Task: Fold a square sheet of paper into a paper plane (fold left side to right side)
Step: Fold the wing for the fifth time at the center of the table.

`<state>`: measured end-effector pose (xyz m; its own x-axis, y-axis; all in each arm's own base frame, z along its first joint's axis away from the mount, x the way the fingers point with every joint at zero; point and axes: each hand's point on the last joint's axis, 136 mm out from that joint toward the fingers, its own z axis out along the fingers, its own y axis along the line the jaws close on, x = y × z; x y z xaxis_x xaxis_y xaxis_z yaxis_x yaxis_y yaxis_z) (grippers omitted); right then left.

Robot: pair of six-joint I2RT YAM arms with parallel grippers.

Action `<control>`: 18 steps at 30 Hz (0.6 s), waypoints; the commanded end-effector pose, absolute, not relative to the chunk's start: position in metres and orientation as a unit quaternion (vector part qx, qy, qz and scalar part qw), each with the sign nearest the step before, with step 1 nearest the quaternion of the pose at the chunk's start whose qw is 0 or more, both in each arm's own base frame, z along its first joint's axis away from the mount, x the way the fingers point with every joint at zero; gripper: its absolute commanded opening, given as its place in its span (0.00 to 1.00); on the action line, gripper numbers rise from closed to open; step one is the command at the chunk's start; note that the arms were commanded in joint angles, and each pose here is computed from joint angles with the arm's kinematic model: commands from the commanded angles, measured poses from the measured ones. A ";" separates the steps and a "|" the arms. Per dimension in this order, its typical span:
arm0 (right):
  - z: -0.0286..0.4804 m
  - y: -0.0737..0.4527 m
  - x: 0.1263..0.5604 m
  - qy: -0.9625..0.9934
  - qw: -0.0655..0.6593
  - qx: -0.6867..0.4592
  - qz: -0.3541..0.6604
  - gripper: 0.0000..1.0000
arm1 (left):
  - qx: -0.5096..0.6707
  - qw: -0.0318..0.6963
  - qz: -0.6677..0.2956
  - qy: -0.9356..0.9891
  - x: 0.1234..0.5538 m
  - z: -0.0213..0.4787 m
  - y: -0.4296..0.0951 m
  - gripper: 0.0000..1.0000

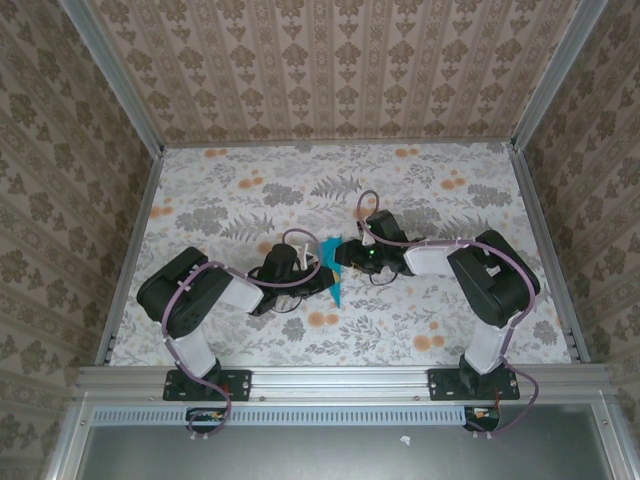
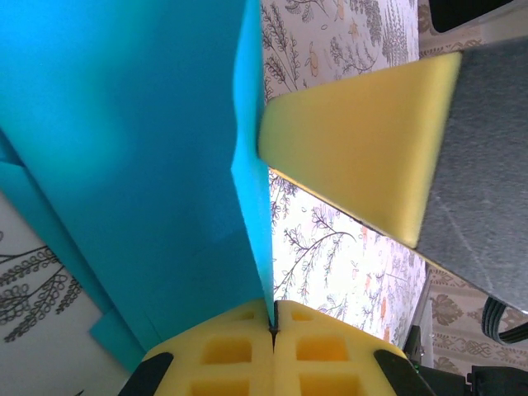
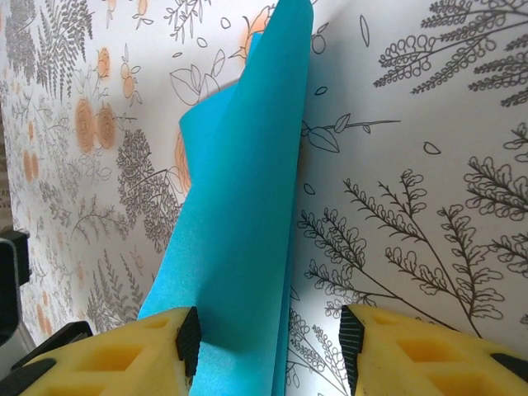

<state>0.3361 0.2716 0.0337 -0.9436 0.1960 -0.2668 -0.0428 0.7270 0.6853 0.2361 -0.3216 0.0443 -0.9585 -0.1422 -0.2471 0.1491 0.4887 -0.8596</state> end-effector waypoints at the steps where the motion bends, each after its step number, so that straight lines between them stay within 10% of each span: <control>1: 0.030 0.276 0.336 0.918 0.149 0.049 0.363 0.49 | -0.008 0.146 -0.508 0.849 0.239 0.043 -0.318 0.02; 18: 0.014 0.277 0.333 0.927 0.122 0.058 0.349 0.44 | -0.003 0.156 -0.511 0.846 0.242 0.057 -0.314 0.31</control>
